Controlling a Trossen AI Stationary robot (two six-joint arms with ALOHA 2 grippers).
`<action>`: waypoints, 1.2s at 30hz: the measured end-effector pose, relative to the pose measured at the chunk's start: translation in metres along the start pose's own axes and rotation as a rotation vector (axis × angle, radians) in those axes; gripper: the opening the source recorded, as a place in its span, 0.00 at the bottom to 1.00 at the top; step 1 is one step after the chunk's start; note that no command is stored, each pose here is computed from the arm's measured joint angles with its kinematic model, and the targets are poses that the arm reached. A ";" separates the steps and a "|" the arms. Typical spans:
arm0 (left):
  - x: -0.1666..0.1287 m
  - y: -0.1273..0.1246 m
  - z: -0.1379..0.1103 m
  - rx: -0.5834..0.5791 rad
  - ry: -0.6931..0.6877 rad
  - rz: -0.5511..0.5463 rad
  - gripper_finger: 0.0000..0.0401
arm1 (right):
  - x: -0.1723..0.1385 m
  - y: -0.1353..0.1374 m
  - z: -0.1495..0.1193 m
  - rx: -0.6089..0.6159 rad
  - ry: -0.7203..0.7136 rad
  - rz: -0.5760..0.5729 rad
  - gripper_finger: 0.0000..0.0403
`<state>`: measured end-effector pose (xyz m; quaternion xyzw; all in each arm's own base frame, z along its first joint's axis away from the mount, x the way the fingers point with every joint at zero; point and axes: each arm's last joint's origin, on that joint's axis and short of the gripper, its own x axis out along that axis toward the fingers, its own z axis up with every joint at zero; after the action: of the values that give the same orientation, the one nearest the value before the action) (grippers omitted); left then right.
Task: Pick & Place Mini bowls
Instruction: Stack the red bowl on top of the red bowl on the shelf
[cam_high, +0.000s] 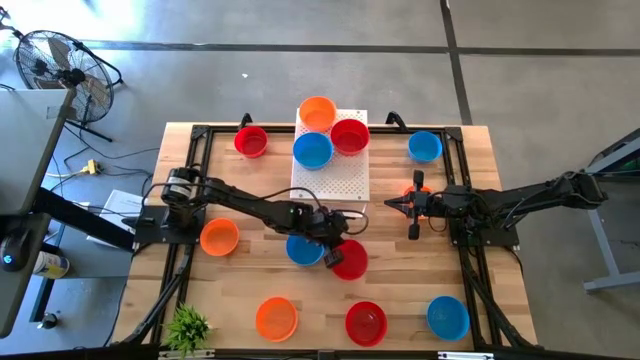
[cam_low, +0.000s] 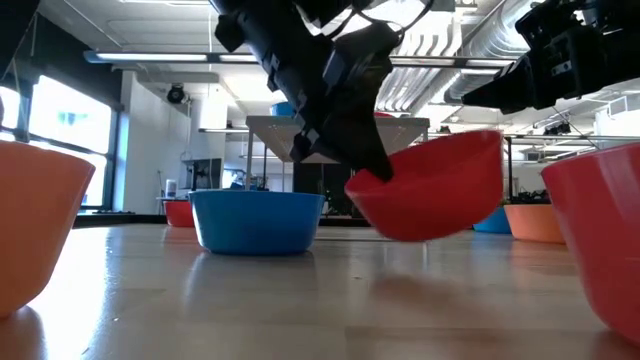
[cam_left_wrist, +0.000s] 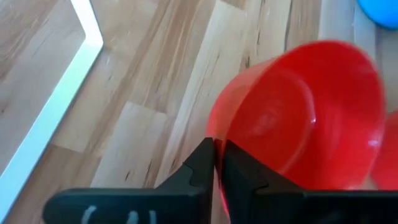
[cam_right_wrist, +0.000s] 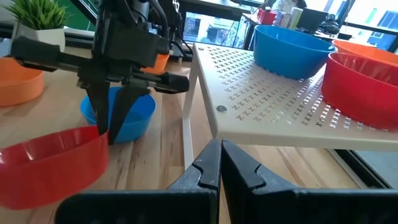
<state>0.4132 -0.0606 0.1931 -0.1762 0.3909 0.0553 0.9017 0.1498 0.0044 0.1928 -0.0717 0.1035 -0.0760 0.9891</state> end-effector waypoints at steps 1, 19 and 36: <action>0.000 0.000 0.000 0.000 0.003 -0.006 0.07 | 0.000 0.000 0.000 0.000 0.000 0.000 0.00; -0.027 -0.006 0.015 0.163 -0.078 -0.017 0.05 | 0.000 0.000 0.000 0.000 0.000 0.000 0.00; -0.106 0.001 -0.050 0.288 -0.479 -0.179 0.00 | 0.000 -0.003 0.000 0.151 -0.001 -0.108 0.02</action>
<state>0.3056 -0.0736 0.2382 -0.0622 0.1537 -0.0403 0.9853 0.1493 0.0014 0.1934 -0.0023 0.0930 -0.1366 0.9862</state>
